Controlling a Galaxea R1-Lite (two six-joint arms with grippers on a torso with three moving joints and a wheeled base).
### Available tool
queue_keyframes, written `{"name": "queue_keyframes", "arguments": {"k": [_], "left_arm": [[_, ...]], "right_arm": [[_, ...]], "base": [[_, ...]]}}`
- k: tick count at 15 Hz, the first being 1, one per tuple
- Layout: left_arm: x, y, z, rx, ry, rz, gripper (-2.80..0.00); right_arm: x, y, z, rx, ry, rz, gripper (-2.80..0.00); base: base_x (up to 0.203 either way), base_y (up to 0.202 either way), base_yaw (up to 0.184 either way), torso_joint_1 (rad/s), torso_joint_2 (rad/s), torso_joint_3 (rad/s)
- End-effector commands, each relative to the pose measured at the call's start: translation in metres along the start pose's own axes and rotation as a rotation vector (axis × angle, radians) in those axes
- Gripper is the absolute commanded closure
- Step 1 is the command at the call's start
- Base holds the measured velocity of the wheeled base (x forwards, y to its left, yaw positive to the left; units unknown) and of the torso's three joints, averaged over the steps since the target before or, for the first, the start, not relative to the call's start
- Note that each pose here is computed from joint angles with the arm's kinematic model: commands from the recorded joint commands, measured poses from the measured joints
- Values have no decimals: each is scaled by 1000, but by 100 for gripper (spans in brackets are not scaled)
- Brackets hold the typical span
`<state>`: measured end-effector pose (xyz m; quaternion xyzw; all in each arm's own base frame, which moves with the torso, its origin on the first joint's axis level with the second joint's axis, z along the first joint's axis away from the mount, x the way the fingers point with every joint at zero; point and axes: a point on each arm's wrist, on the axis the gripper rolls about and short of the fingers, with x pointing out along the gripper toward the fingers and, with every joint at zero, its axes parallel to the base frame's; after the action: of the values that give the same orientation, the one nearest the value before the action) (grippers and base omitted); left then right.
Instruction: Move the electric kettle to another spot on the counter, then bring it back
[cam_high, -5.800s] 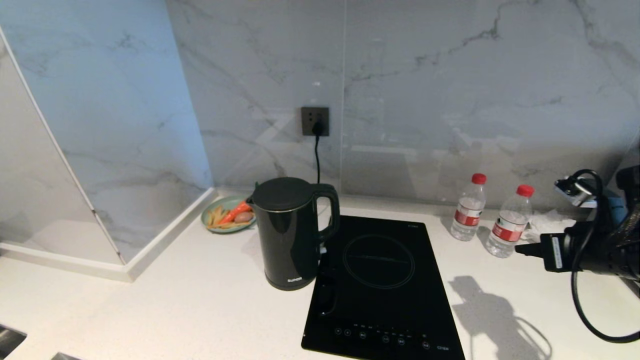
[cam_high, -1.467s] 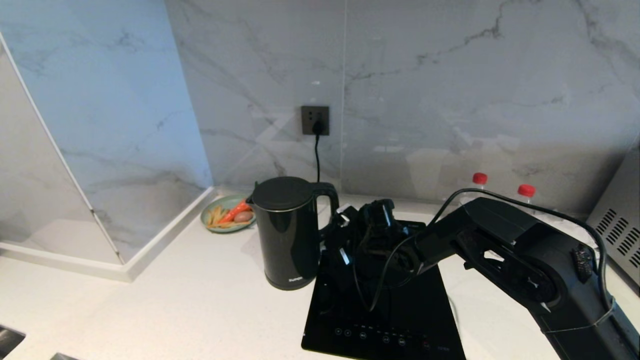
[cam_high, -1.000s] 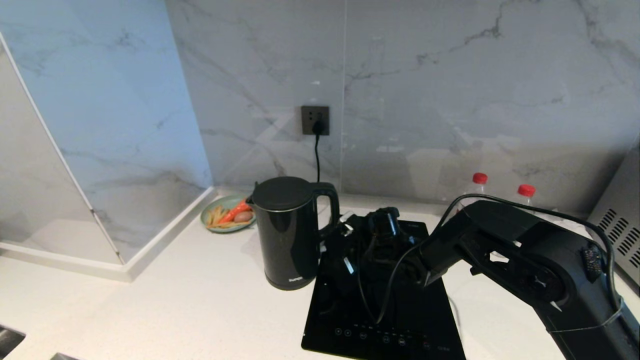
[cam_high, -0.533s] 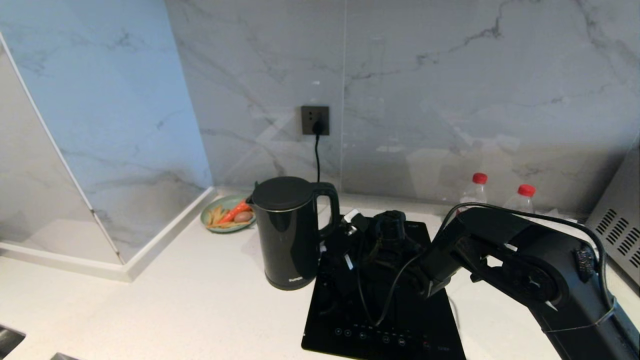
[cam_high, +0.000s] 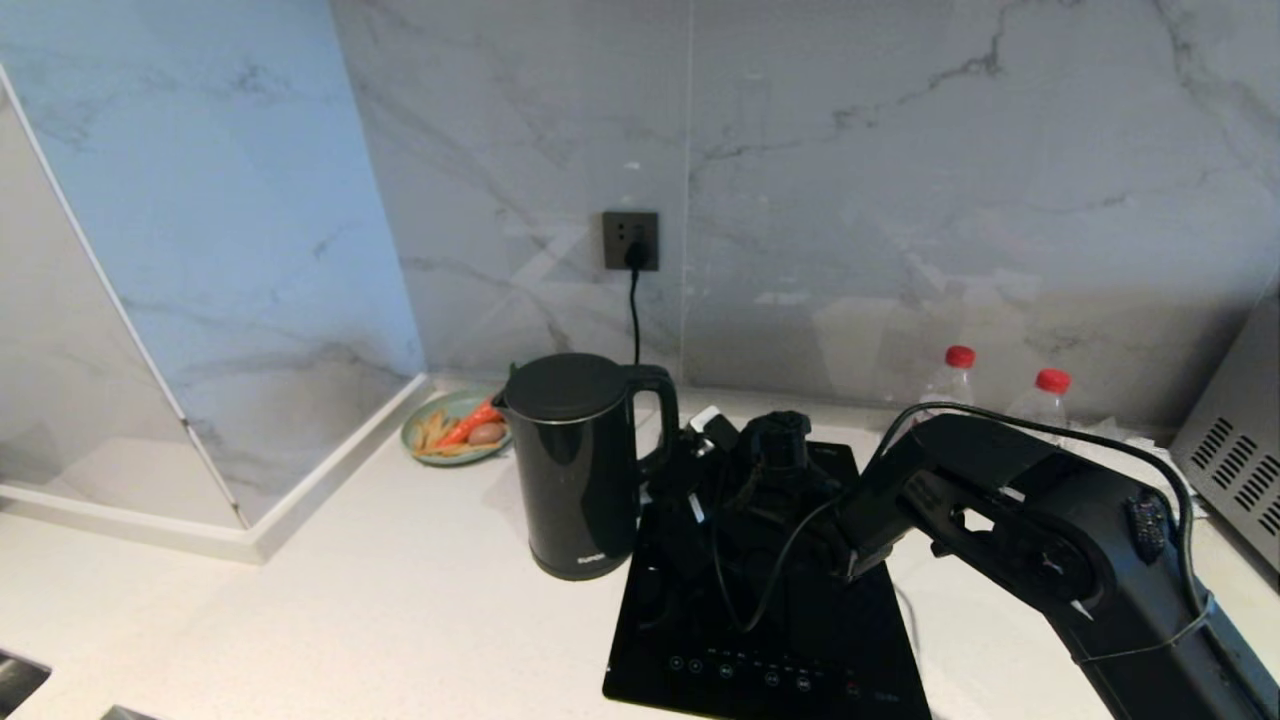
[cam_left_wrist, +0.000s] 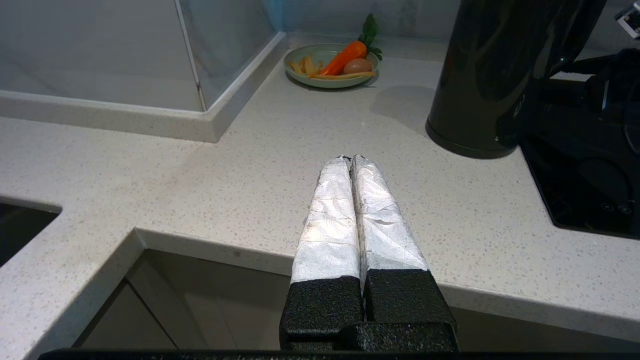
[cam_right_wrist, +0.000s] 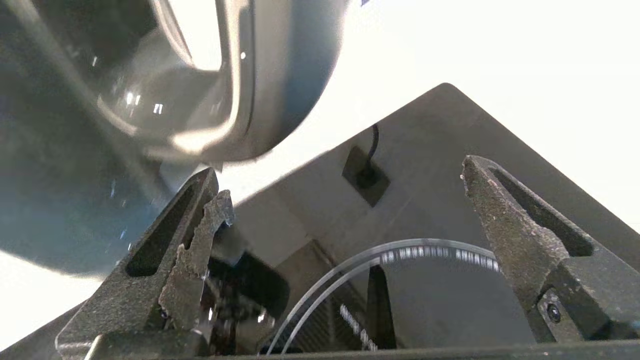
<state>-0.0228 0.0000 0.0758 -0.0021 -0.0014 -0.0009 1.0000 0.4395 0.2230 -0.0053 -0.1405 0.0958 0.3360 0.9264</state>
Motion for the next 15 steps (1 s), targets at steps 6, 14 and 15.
{"name": "queue_keyframes", "arguments": {"k": [6,14,15], "left_arm": [[0,0,-1,0,1,0,0],[0,0,-1,0,1,0,0],[0,0,-1,0,1,0,0]], "right_arm": [[20,6,-5,-11,-35,6,-280],[24,14,-11,-13,-21,22,-280],[24,15,-12,-12,-16,24,-280]], "base": [[0,0,0,0,0,0],[0,0,0,0,0,0],[0,0,0,0,0,0]]}}
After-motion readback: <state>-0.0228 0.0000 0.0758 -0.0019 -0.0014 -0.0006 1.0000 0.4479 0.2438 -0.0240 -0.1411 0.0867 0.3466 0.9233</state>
